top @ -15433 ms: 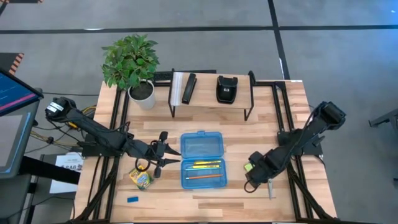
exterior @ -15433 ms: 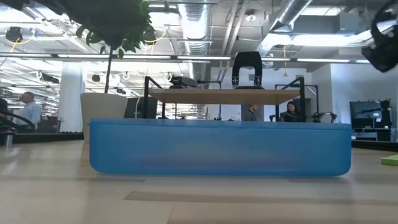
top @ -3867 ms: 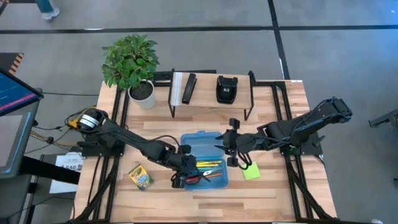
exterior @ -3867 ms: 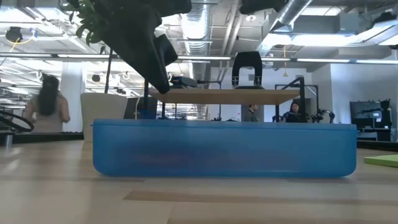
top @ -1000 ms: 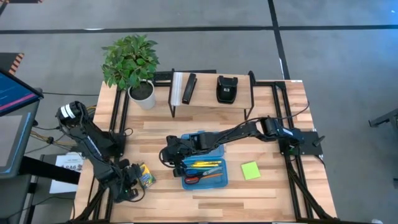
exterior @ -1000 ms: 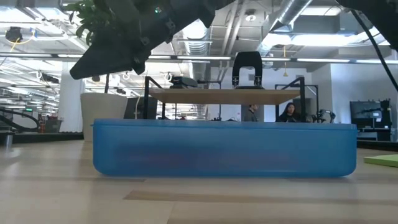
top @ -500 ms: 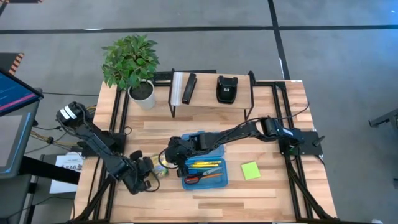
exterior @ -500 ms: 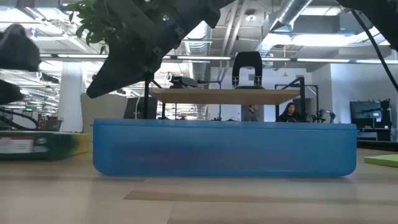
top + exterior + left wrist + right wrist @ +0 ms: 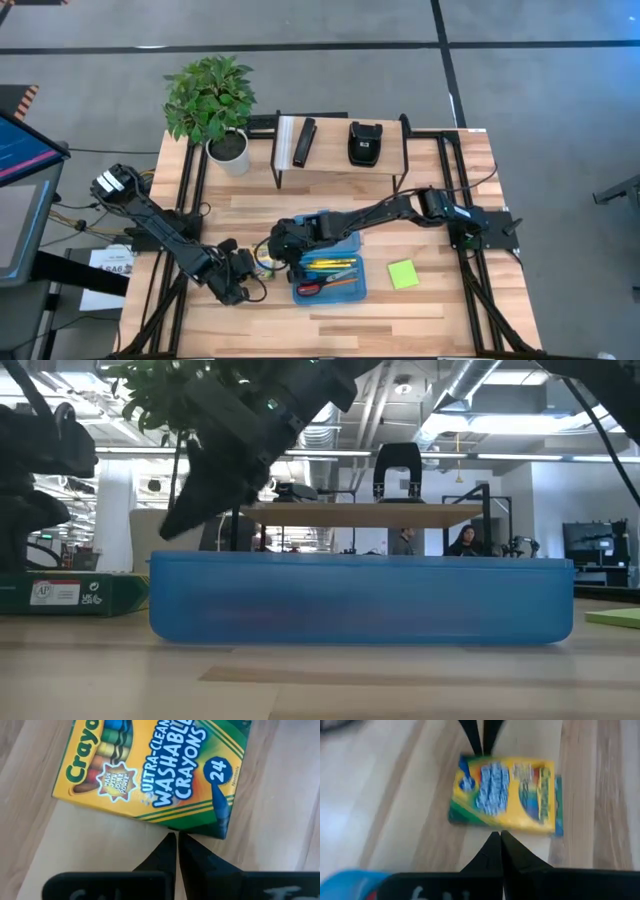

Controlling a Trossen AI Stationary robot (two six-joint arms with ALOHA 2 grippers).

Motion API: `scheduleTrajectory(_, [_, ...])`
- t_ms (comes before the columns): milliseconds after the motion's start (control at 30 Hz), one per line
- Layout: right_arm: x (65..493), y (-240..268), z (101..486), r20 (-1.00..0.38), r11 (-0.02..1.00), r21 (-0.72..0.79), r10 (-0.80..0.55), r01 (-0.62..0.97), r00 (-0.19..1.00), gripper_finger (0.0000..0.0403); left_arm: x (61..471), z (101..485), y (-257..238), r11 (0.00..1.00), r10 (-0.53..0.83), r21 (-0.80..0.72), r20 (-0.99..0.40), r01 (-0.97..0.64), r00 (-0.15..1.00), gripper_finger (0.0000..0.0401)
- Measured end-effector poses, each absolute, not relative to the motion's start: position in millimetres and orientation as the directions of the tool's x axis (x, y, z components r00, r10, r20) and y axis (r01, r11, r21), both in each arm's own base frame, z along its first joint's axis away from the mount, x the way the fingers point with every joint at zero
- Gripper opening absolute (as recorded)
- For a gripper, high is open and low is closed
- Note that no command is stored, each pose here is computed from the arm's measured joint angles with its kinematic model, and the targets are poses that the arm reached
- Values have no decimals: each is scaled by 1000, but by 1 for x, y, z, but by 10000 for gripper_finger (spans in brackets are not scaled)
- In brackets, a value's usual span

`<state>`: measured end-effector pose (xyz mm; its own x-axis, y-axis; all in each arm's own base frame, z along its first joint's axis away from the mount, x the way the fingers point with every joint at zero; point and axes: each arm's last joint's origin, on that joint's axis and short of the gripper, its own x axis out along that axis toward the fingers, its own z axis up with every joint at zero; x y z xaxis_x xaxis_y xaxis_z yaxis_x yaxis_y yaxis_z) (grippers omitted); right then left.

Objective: Pack school essentials
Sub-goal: Put the crayon box into the blue supply box

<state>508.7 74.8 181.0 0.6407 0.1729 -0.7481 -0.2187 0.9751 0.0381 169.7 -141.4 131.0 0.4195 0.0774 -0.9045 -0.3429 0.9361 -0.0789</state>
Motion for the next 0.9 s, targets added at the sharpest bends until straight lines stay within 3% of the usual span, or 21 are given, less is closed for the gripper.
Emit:
scheduleTrajectory(500, [507,75,167,-790,975,42,165,-217,590,3,164,130,-137,935,122,-16,-924,-355,361,4])
scheduleTrajectory(900, [514,72,142,-806,978,63,168,-201,567,3,175,131,-129,937,137,-11,-908,-349,396,4])
